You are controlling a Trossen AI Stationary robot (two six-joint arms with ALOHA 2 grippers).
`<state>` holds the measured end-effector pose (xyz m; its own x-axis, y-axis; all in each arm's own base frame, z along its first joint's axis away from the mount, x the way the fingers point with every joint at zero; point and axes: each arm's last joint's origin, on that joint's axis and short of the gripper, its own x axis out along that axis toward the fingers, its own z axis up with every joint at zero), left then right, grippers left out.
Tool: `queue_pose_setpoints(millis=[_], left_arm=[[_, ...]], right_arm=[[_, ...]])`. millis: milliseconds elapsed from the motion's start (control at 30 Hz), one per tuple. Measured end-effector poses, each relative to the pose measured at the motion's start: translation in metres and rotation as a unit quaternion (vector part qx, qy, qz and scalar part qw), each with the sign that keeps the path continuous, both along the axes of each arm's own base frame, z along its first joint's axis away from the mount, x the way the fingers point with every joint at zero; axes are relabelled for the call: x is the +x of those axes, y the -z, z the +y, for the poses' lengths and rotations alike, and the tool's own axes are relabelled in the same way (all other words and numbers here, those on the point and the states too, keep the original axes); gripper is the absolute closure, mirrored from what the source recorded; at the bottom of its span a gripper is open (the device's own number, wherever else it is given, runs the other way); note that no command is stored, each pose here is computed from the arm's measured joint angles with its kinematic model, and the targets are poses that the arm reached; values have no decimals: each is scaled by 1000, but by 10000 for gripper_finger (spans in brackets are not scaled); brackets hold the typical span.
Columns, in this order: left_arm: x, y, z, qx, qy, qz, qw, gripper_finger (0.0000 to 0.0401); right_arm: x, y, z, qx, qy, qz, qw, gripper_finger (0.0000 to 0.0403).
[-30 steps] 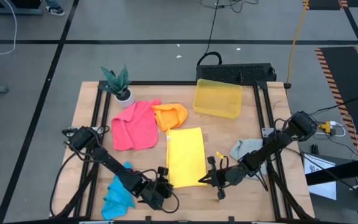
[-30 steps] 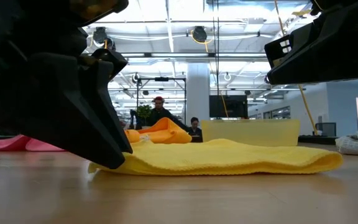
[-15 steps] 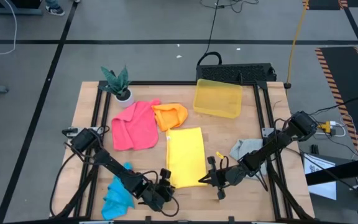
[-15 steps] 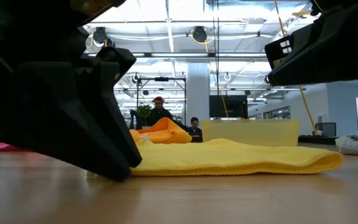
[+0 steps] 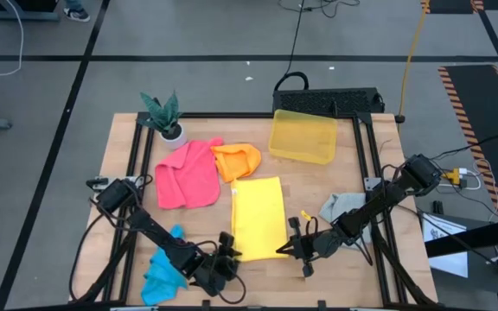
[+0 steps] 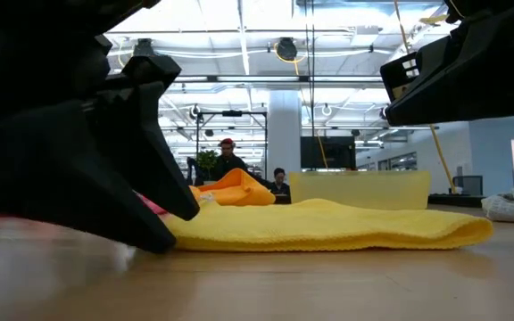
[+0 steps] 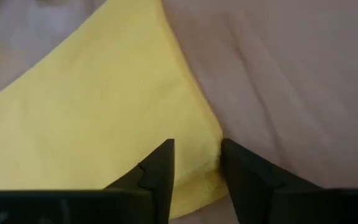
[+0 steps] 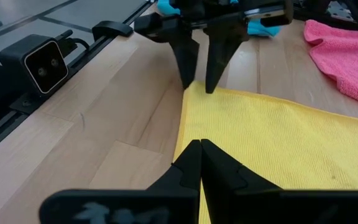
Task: Fold microfiber towels
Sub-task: Fold the yellow kitchen towel
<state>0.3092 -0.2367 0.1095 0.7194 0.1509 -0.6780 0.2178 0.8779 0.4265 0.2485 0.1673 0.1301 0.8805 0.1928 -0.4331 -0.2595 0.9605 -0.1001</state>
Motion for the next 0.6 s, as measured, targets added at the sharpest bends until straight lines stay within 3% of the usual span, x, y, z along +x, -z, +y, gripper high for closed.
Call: queue_pose_setpoints(millis=[367, 500, 600], left_arm=[[-1, -8, -2, -9, -11, -17, 1000, 365], [-2, -10, -3, -35, 9, -3, 999, 370], [-2, -10, -4, -44, 15, 5, 999, 349]], right_arm=[[0, 0, 0, 4, 2, 1, 1000, 403], [0, 0, 0, 4, 2, 1, 1000, 403], [0, 0, 0, 4, 2, 1, 1000, 403]])
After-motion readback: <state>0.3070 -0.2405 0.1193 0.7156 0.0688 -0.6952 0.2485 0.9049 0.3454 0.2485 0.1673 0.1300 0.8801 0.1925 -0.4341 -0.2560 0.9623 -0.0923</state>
